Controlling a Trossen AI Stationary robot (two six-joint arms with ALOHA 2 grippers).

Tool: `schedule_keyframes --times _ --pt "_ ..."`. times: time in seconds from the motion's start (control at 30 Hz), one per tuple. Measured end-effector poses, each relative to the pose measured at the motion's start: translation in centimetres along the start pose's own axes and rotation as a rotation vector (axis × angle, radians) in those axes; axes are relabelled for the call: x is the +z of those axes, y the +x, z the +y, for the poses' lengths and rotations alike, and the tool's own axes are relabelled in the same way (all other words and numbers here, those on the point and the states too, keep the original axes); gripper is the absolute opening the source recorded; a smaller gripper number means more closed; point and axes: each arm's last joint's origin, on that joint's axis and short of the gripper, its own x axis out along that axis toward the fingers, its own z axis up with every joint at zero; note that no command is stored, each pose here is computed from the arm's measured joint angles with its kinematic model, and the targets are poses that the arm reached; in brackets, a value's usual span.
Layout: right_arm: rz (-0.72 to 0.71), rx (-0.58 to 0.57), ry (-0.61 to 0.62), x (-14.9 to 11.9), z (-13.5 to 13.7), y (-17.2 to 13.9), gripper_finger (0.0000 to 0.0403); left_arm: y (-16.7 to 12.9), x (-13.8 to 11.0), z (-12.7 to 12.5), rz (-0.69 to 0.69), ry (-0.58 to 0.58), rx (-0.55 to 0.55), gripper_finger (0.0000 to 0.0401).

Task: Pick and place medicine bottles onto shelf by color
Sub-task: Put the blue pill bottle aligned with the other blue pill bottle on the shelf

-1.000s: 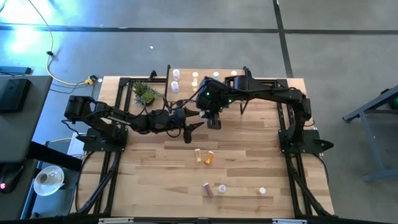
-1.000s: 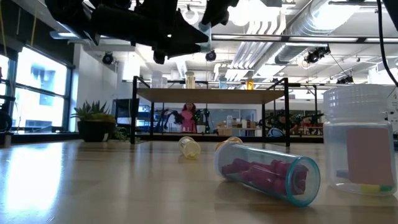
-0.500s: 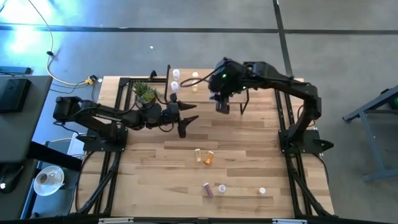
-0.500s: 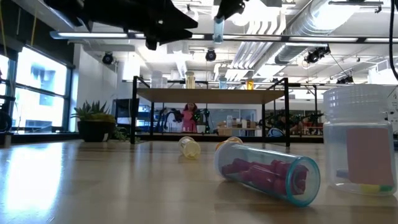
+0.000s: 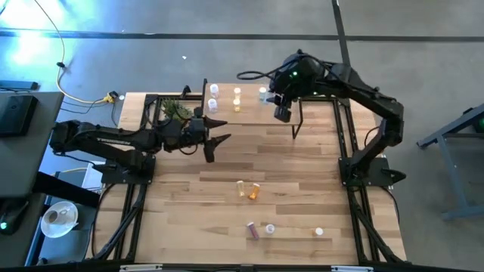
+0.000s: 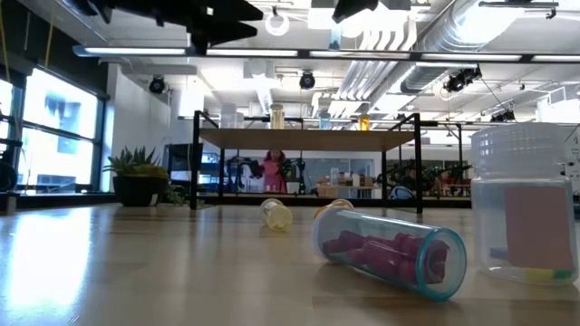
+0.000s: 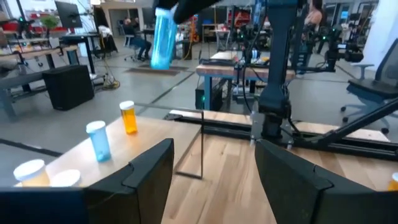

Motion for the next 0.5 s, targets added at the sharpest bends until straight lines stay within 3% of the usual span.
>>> schedule_keyframes --times 0.2,0.5 --pt "0.042 0.02 0.012 -2.8 -0.2 5.2 0.0099 -1.1 0.5 0.3 0.018 -0.022 0.0 0.0216" --pt "0.021 -0.035 0.114 -5.4 -1.9 9.0 0.0099 -1.4 0.7 0.3 0.014 -0.023 0.0 0.0216"
